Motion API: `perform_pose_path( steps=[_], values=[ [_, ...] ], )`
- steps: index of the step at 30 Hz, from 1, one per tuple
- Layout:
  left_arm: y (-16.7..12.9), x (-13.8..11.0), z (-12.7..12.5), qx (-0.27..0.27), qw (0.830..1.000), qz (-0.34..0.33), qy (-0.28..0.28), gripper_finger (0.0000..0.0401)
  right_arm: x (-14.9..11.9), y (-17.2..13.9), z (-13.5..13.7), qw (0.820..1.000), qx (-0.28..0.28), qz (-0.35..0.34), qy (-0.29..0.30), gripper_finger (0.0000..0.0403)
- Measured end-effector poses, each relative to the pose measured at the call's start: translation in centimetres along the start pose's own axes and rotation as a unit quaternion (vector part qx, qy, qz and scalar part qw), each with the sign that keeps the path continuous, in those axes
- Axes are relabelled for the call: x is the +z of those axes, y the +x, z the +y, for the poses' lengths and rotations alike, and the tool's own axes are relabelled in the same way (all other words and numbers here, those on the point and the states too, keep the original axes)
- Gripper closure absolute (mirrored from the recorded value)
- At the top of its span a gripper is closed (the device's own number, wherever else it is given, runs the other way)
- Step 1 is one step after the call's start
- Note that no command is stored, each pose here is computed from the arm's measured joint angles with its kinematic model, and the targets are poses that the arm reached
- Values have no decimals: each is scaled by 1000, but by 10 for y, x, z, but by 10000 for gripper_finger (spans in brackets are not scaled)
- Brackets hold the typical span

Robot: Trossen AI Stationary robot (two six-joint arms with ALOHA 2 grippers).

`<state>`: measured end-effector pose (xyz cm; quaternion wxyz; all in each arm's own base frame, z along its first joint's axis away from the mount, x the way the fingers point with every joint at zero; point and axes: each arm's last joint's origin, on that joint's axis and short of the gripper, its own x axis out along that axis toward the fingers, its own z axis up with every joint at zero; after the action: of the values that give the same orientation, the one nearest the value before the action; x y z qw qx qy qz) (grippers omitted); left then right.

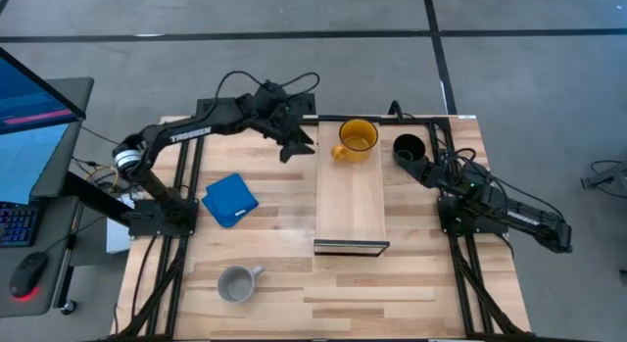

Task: Stack small to large cups/mugs on shelf
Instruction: Put the yellow mug on the shelf

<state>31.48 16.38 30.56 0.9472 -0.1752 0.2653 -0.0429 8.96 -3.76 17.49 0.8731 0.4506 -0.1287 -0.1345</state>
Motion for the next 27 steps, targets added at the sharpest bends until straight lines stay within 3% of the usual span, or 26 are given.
perform_pose_path(
  steps=[5,11,18,27],
  values=[
    [17,4,-33,-36,998,-10,47,211,0,0,0,1000,0,0,0,369],
    [36,8,-57,-39,994,-38,98,211,0,0,0,1000,-2,1,0,369],
    [64,7,-54,-30,994,-67,84,211,-1,0,-2,1000,-10,7,1,369],
    [69,6,-49,-6,995,-72,63,211,-1,0,-2,1000,-11,7,1,369]
  ],
)
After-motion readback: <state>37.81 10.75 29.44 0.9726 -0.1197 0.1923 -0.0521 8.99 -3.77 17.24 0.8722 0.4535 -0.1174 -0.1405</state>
